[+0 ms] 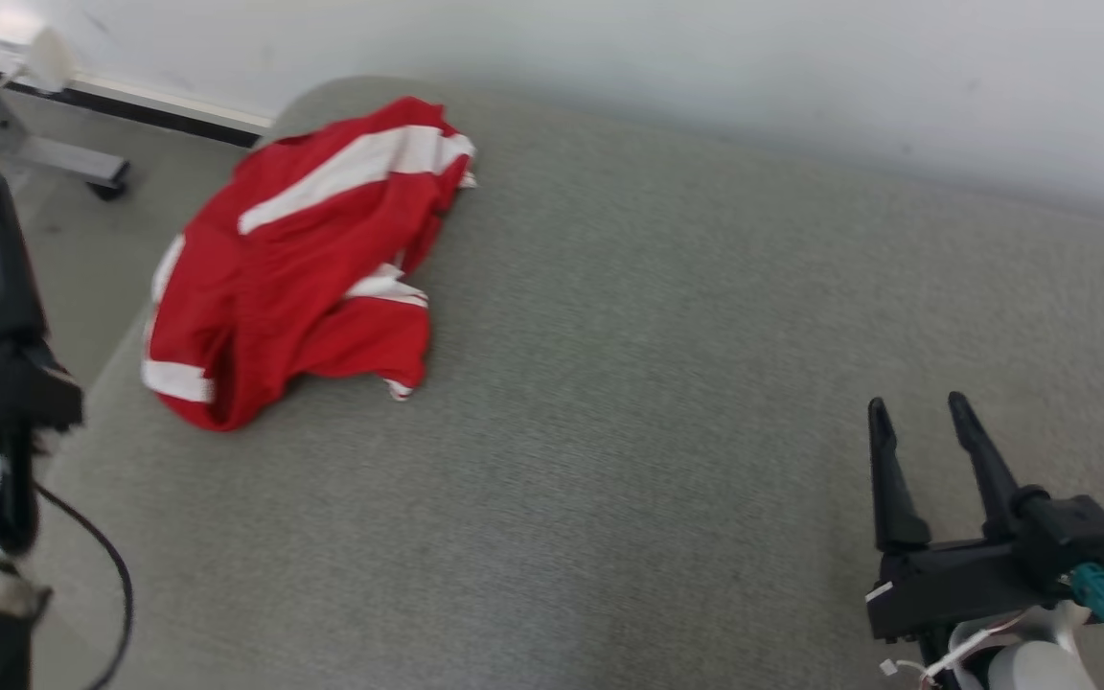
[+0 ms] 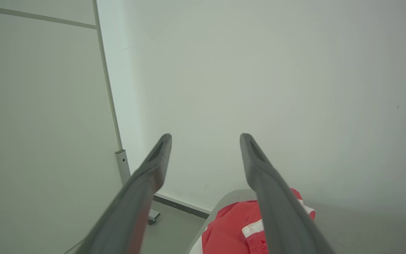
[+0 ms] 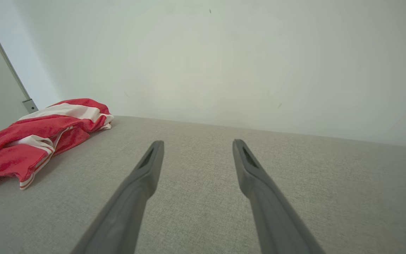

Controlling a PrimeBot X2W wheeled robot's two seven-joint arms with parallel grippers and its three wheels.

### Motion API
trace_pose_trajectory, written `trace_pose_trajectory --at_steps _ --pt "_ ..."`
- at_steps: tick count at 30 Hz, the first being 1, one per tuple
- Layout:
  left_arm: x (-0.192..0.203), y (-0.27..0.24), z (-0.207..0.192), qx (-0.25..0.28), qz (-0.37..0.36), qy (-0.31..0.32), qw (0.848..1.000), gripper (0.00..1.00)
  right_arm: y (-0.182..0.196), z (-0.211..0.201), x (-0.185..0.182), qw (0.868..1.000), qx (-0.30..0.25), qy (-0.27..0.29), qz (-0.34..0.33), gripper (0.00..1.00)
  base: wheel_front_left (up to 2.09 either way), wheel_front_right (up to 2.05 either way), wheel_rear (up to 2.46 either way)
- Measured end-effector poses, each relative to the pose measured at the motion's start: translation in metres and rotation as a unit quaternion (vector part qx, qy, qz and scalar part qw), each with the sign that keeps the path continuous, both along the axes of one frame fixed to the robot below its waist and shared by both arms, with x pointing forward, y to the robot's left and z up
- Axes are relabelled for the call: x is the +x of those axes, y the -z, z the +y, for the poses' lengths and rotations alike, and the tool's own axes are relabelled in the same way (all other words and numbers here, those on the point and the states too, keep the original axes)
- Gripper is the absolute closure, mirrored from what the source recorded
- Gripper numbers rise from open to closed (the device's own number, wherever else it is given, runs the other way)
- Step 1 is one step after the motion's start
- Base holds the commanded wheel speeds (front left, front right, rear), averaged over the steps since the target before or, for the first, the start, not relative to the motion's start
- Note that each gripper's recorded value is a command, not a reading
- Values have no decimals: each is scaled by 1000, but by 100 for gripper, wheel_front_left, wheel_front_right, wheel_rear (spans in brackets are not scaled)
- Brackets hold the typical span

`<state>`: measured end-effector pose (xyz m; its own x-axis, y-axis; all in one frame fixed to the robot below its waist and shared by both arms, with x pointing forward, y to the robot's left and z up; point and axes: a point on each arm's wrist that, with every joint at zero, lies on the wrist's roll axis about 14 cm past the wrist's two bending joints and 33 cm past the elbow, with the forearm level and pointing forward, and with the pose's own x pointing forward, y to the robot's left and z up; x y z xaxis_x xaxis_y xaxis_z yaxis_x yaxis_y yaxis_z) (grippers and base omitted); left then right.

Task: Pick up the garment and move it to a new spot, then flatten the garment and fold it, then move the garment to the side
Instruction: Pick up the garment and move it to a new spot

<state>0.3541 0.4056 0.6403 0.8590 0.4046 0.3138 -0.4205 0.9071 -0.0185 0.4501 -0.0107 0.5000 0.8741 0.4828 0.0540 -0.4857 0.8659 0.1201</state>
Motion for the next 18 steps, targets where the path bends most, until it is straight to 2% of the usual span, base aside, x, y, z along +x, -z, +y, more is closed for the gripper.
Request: trace_pose_trajectory --at_steps 5,8,13,18 --pt "67 -22 -10 23 9 44 999 0 16 -47 13 998 -9 64 13 0 0 0 0" --pt "105 -17 -22 23 31 71 997 0 28 -71 16 995 -14 96 25 0 0 0 0" --pt "161 16 -37 12 91 102 991 0 46 -100 20 990 -21 133 41 0 0 0 0" --pt "197 70 -46 -19 173 117 978 0 62 -123 19 985 -27 161 58 0 0 0 0"
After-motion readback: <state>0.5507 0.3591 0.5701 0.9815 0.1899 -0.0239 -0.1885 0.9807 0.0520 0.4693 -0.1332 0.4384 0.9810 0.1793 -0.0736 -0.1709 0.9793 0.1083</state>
